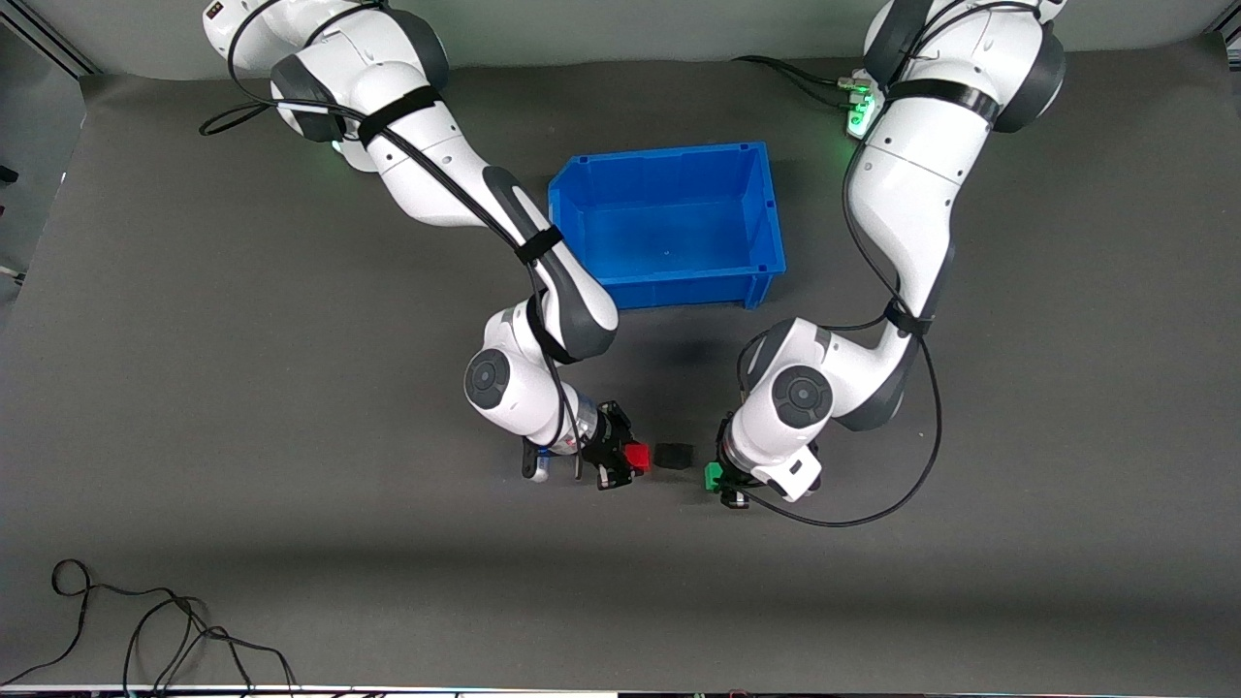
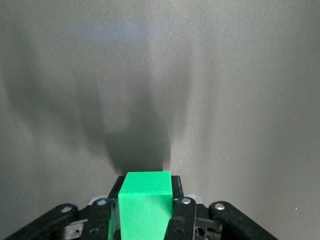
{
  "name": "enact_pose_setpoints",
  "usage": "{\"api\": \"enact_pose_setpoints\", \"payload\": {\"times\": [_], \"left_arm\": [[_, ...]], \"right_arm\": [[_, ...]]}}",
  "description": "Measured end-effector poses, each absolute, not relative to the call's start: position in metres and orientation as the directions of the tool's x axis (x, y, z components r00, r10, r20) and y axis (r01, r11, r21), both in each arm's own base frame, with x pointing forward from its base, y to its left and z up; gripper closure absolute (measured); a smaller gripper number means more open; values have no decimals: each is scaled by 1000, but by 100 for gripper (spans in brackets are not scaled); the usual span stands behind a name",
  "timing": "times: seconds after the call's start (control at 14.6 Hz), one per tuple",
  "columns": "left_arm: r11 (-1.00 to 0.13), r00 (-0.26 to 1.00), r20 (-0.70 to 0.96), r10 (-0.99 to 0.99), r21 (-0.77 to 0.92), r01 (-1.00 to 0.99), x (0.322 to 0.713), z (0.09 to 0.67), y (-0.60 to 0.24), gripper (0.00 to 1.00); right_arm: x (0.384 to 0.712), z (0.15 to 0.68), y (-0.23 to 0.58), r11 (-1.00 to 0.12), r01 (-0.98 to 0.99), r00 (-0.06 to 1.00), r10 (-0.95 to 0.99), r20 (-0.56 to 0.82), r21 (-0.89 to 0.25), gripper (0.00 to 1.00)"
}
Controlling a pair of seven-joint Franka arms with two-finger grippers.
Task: Attach green and red cubes to black cube
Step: 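Press the red cube against the black cube while the left gripper presses green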
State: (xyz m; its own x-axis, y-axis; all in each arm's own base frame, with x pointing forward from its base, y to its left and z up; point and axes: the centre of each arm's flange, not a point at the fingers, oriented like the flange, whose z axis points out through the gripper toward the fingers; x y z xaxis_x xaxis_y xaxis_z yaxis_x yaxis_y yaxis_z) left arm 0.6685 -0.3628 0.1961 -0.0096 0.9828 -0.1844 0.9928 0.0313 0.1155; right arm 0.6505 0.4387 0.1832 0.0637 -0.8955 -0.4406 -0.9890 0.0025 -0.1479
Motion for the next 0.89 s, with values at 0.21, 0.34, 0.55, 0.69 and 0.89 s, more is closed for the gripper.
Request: {"api": "enact_pose_setpoints", "payload": {"times": [0.21,0.34,0.55,0.69,0.89], "left_arm": [[42,-22,-183,983,101,994,662,188,-371,61],[43,-25,-181,983,94,995,659,180,-375,61],[39,-21,-182,983,95,995,657,180,-379,61],[37,-19,-183,983,96,995,656,181,-381,61],[35,-16,-184,983,98,995,655,182,-384,61]], "right_arm": [[649,173,437,2,-990,60,-900,-432,-141,60],[647,167,438,0,-990,60,-902,-428,-140,60],[643,160,442,-7,-991,64,-904,-423,-136,60],[643,159,442,-7,-991,65,-904,-422,-136,60],[644,162,443,1,-990,61,-903,-426,-145,60]]}}
